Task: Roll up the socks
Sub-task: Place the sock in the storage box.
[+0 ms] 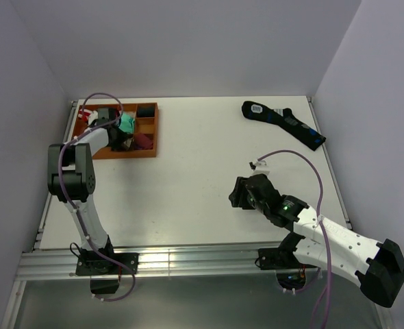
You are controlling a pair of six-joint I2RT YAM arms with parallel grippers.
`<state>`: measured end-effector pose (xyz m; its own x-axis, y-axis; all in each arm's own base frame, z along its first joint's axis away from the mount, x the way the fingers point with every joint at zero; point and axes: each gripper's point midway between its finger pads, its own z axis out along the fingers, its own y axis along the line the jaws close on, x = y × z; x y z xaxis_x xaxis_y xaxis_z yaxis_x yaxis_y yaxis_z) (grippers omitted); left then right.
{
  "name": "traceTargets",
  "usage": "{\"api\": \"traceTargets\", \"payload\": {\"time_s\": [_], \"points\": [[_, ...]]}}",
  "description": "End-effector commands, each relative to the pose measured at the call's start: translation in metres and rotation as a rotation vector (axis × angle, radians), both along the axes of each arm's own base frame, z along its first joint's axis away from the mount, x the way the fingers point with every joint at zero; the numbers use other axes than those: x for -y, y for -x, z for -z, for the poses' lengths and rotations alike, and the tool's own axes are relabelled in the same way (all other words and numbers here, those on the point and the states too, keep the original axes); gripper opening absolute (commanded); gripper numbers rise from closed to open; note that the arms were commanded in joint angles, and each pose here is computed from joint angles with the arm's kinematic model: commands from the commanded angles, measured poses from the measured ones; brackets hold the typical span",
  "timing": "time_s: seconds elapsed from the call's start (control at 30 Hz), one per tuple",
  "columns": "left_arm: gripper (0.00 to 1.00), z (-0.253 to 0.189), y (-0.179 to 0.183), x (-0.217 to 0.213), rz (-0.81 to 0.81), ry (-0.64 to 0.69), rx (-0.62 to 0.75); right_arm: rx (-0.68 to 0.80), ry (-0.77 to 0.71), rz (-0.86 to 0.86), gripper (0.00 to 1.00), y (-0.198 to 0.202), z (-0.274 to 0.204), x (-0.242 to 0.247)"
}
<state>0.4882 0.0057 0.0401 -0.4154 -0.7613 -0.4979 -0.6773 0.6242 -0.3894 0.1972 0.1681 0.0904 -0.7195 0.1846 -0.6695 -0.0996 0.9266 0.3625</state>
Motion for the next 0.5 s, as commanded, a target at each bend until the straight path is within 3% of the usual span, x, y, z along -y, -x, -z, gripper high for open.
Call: {"api": "traceTargets", "payload": {"time_s": [0.0,0.47], "points": [[0.0,0.054,0.054,-0.028,-0.073,-0.152,-0.292,0.02,-0.009,0.002,0.59,-0.001,-0.008,-0.001],[0.0,0.071,0.072,-0.036,-0.186,-0.176,-0.454,-0.001,-0.015,-0.004,0.59,0.004,-0.008,0.0]]}}
